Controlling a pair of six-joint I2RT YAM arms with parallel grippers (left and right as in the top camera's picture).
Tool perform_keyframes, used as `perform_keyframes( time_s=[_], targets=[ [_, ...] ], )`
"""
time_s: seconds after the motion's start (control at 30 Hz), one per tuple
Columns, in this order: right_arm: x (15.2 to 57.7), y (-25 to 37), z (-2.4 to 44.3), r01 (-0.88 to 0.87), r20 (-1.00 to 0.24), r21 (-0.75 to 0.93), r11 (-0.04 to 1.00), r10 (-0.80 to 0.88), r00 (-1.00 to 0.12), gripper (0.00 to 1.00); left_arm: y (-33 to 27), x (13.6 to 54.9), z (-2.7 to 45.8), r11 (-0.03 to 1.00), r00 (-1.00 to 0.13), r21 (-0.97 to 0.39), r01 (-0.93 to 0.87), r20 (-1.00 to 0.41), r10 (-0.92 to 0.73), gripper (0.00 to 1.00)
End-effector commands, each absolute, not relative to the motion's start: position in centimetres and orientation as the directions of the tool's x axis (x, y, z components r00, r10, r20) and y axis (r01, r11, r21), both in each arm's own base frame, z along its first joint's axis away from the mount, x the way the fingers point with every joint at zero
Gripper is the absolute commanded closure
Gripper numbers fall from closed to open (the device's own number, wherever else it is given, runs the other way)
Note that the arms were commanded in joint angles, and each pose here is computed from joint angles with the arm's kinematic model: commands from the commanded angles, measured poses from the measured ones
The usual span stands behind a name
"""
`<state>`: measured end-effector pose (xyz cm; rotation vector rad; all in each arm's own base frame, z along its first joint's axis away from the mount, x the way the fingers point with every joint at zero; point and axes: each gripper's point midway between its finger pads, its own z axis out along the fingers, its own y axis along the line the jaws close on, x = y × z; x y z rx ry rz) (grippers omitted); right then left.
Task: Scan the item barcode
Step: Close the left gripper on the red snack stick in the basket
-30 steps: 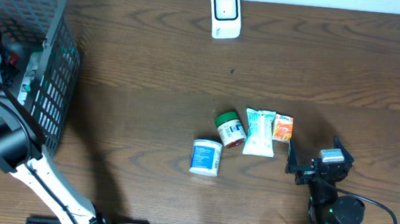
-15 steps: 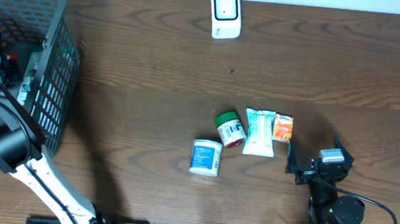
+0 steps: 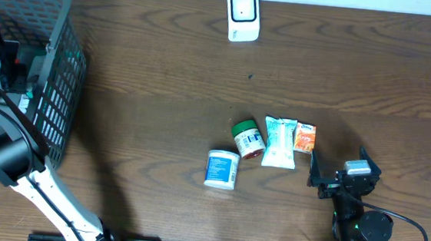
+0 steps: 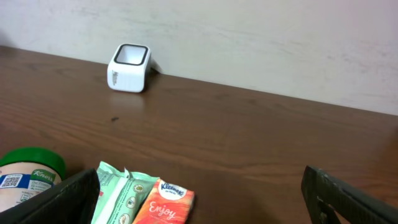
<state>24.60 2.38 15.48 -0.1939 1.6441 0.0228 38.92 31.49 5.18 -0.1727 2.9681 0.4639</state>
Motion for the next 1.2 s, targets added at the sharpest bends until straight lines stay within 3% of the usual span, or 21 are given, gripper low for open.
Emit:
perform_keyframes(
  time_s=[0.0,0.33,0.57,0.77,1.17],
  targets=[
    [24.6,2.6,15.4,-0.148,-0.992,-0.087,0.985,-0.099,-0.072,0.01,32.1,39.0,6.2,0.946,-0.988,0.319,-0.057,-0.155,-0.008,0.46],
    [24.6,2.6,15.4,-0.148,-0.992,-0.087,0.985,-0.099,-0.072,0.01,34.4,37.9,6.4,0.930,-0.991,0.365,-0.039,-0.134,0.011,0.46],
    [24.6,2.6,15.4,-0.148,-0.992,-0.087,0.985,-0.099,-0.072,0.01,35.4,36.5,4.9,0.942,-0.992,0.329,-0.065,-0.121,-0.026,0.46],
    [24.6,2.6,15.4,-0.148,-0.992,-0.087,0.985,-0.099,-0.072,0.01,33.8,37.4,3.9,0.977,-0.979,0.202,-0.061,-0.204,-0.019,0.46],
    [24.6,2.6,15.4,-0.148,-0.992,-0.087,0.985,-0.099,-0.072,0.01,34.4,37.0,2.3,0.975,-0.975,0.210,-0.068,-0.219,-0.021,0.46]
  ],
)
